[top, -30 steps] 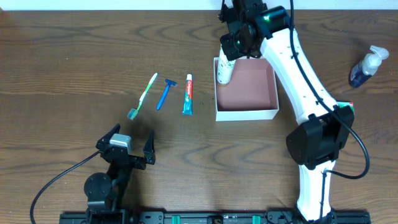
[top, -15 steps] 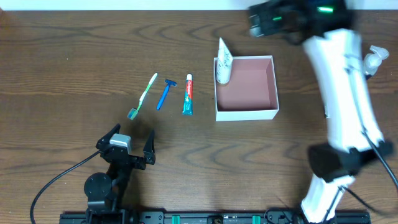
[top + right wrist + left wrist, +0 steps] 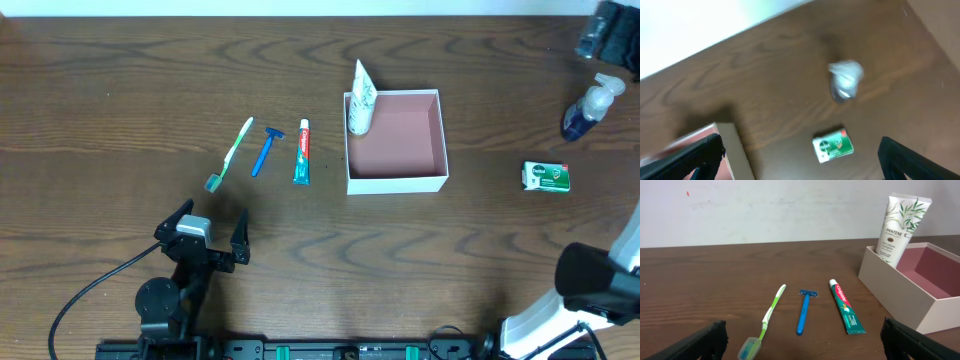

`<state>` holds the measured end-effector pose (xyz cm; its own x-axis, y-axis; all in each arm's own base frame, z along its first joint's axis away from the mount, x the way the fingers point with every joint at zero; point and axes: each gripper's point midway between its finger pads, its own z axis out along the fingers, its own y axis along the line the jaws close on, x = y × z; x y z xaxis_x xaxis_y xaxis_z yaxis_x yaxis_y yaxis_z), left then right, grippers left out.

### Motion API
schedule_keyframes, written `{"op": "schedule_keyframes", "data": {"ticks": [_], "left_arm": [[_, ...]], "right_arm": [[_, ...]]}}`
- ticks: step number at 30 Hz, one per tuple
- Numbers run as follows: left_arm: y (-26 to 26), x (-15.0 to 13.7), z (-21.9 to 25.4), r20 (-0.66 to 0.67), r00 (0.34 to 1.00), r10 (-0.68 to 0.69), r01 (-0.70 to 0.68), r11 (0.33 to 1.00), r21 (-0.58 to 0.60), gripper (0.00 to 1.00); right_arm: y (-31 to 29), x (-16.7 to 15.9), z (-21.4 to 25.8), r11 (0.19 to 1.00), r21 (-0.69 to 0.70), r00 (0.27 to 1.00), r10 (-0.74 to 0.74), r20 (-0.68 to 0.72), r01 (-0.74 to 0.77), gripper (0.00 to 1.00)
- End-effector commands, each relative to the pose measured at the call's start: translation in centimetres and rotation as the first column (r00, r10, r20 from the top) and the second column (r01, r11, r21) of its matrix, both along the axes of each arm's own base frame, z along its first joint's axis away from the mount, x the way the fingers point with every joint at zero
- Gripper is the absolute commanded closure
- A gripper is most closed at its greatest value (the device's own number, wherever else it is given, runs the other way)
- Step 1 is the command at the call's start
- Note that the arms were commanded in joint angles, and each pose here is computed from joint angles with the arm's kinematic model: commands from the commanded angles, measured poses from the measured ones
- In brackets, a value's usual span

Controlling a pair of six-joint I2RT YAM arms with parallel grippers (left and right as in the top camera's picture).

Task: Pack container
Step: 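Move the right gripper to the clear pump soap bottle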

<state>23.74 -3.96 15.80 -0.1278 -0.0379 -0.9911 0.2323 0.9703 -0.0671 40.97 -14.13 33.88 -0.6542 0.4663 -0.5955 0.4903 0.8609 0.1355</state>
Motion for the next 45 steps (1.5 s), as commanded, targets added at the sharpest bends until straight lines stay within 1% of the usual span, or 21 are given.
{"op": "schedule_keyframes", "data": {"ticks": [1,5,7,10,11,14,17,19,21,23,25,26,27,28,29,31,33,34,37,42,45], "left_arm": [[-0.1,0.0,-1.5,-0.034,0.999,-0.007,0.007,1.0,0.0,0.02],[-0.1,0.0,-1.5,-0.034,0.999,-0.007,0.007,1.0,0.0,0.02],[-0.1,0.0,-1.5,-0.034,0.999,-0.007,0.007,1.0,0.0,0.02],[-0.1,0.0,-1.5,-0.034,0.999,-0.007,0.007,1.0,0.0,0.02],[-0.1,0.0,-1.5,-0.034,0.999,-0.007,0.007,1.0,0.0,0.02],[-0.1,0.0,-1.5,-0.034,0.999,-0.007,0.007,1.0,0.0,0.02],[-0.1,0.0,-1.5,-0.034,0.999,-0.007,0.007,1.0,0.0,0.02],[-0.1,0.0,-1.5,-0.034,0.999,-0.007,0.007,1.0,0.0,0.02],[-0.1,0.0,-1.5,-0.034,0.999,-0.007,0.007,1.0,0.0,0.02],[-0.1,0.0,-1.5,-0.034,0.999,-0.007,0.007,1.0,0.0,0.02],[-0.1,0.0,-1.5,-0.034,0.999,-0.007,0.007,1.0,0.0,0.02],[-0.1,0.0,-1.5,-0.034,0.999,-0.007,0.007,1.0,0.0,0.02],[-0.1,0.0,-1.5,-0.034,0.999,-0.007,0.007,1.0,0.0,0.02],[-0.1,0.0,-1.5,-0.034,0.999,-0.007,0.007,1.0,0.0,0.02],[-0.1,0.0,-1.5,-0.034,0.999,-0.007,0.007,1.0,0.0,0.02],[-0.1,0.0,-1.5,-0.034,0.999,-0.007,0.007,1.0,0.0,0.02],[-0.1,0.0,-1.5,-0.034,0.999,-0.007,0.007,1.0,0.0,0.02],[-0.1,0.0,-1.5,-0.034,0.999,-0.007,0.007,1.0,0.0,0.02],[-0.1,0.0,-1.5,-0.034,0.999,-0.007,0.007,1.0,0.0,0.02],[-0.1,0.0,-1.5,-0.034,0.999,-0.007,0.007,1.0,0.0,0.02],[-0.1,0.0,-1.5,-0.034,0.999,-0.007,0.007,1.0,0.0,0.02]], "right_arm": [[-4.7,-2.2,-3.0,0.913,0.149,0.925,-0.376,-0.05,0.379,0.01],[-6.6,-3.7,-5.8,0.723,0.327,0.786,-0.604,-0.129,0.609,0.01],[-6.5,-3.9,-6.6,0.639,0.411,0.744,-0.646,-0.173,0.65,0.01],[-7.4,-4.2,-7.5,0.58,0.436,0.701,-0.686,-0.193,0.688,0.04],[-7.6,-4.2,-7.9,0.548,0.447,0.677,-0.707,-0.204,0.707,0.01],[-7.7,-4.5,-9.2,0.451,0.469,0.603,-0.758,-0.249,0.759,0.01],[-7.6,-4.7,-10.5,0.431,0.46,0.588,-0.759,-0.28,0.776,0.01],[-7.3,-5.0,-11.4,0.456,0.439,0.605,-0.738,-0.3,0.774,0.01],[-7.3,-4.9,-12.1,0.54,0.412,0.667,-0.688,-0.288,0.734,0.01],[-7.6,-3.8,-12.4,0.686,0.368,0.777,-0.587,-0.23,0.627,0.01],[-8.2,-2.6,-12.7,0.844,0.265,0.885,-0.436,-0.164,0.465,0.01],[-8.8,-2.4,-12.9,0.891,0.198,0.911,-0.383,-0.152,0.408,0.05],[-9.4,-2.4,-13.2,0.913,0.142,0.919,-0.363,-0.152,0.384,0.14],[-10.1,-2.6,-13.6,0.92,0.094,0.918,-0.364,-0.158,0.381,0.12],[-10.4,-2.8,-14.0,0.918,0.076,0.913,-0.374,-0.165,0.39,0.01],[-10.1,-2.6,-15.0,0.932,0.083,0.926,-0.334,-0.174,0.352,0.01],[-9.0,-1.5,-15.5,0.974,0.098,0.97,-0.186,-0.155,0.202,0.02],[-8.0,-0.5,-15.8,0.99,0.112,0.989,-0.074,-0.128,0.089,0.04],[-6.3,0.9,-16.2,0.987,0.14,0.994,0.087,-0.068,-0.077,0.04],[-6.7,1.4,-17.8,0.986,0.051,0.984,0.16,-0.075,-0.157,0.01],[-7.5,1.1,-19.5,0.988,-0.002,0.983,0.153,-0.105,-0.154,0.01]]}}
